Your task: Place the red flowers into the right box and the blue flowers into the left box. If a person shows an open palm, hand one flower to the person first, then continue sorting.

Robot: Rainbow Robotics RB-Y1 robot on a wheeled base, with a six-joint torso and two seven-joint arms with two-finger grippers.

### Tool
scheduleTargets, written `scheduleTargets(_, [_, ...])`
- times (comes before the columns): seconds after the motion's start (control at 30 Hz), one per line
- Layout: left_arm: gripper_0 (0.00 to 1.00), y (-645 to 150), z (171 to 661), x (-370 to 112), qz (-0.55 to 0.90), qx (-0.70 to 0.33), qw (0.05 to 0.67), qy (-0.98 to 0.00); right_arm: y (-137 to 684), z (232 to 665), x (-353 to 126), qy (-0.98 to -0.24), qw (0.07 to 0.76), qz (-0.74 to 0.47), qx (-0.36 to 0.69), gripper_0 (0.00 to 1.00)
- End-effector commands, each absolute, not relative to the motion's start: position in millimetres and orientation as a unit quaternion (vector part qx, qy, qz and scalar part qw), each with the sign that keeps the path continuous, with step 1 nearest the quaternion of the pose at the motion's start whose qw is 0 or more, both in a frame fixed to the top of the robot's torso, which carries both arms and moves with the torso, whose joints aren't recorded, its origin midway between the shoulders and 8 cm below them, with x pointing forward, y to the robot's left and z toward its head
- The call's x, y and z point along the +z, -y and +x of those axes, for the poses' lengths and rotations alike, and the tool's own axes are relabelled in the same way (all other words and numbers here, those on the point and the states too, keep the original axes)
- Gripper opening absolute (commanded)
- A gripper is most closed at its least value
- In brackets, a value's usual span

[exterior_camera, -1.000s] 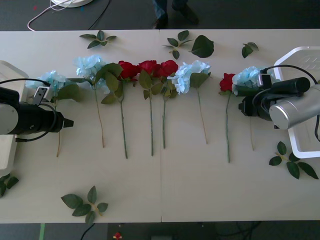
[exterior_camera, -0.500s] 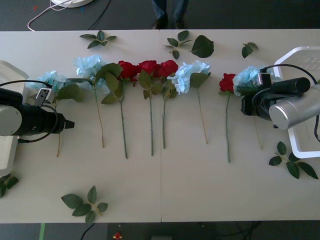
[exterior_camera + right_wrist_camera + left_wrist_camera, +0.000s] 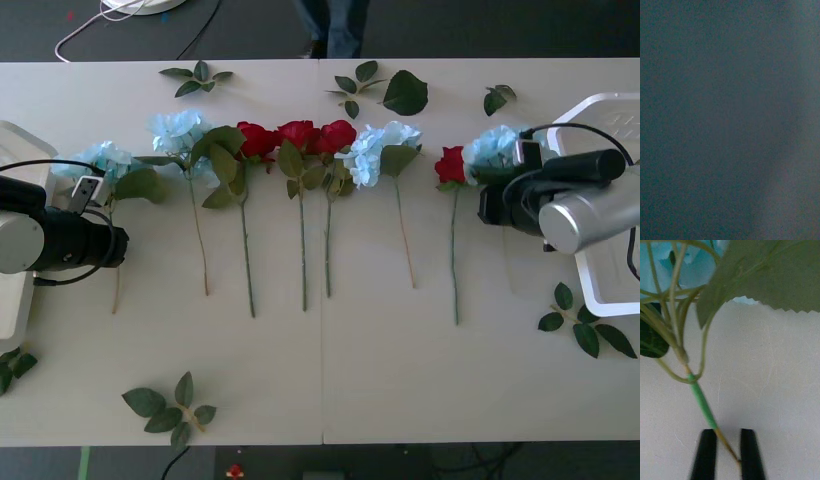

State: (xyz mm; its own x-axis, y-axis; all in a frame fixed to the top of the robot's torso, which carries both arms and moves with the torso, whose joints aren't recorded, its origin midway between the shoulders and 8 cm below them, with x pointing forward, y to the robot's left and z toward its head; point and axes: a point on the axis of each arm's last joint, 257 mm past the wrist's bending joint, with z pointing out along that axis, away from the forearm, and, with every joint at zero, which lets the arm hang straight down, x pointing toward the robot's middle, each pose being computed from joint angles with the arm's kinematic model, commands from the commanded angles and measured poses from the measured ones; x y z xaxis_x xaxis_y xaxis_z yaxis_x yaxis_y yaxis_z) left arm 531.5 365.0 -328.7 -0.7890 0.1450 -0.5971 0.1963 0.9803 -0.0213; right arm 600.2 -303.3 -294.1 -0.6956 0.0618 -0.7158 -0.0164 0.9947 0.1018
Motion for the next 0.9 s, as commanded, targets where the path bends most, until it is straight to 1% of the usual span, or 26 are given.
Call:
scheduleTargets(0.03, [0.00,-357,550,-308,0.076,-0.047,0.329,-0.940,293,603,-237,-0.906,0.417,-0.010,0.069,0.00])
scheduleTargets(0.1, [0.00,-359,550,-309,0.074,-0.047,0.328,-0.941,292,595,-228,-0.907,0.414,-0.011,0.075,0.00])
scheduleTargets(0.3, [0.00,-370,557,-300,0.060,-0.041,0.338,-0.938,283,548,-192,-0.909,0.400,-0.011,0.118,0.00])
scheduleTargets(0.43, [0.00,-393,564,-278,0.049,-0.026,0.343,-0.938,277,516,-172,-0.906,0.393,-0.031,0.154,0.00])
scheduleTargets(0.7, [0.00,-430,546,-212,0.031,-0.002,0.295,-0.955,251,461,-130,-0.863,0.406,-0.107,0.282,0.00])
scheduleTargets(0.8, [0.00,-433,535,-193,0.022,-0.005,0.274,-0.962,245,446,-118,-0.840,0.423,-0.149,0.305,0.00])
scheduleTargets(0.9, [0.00,-435,529,-184,0.017,-0.008,0.261,-0.965,244,440,-108,-0.817,0.452,-0.184,0.307,0.00])
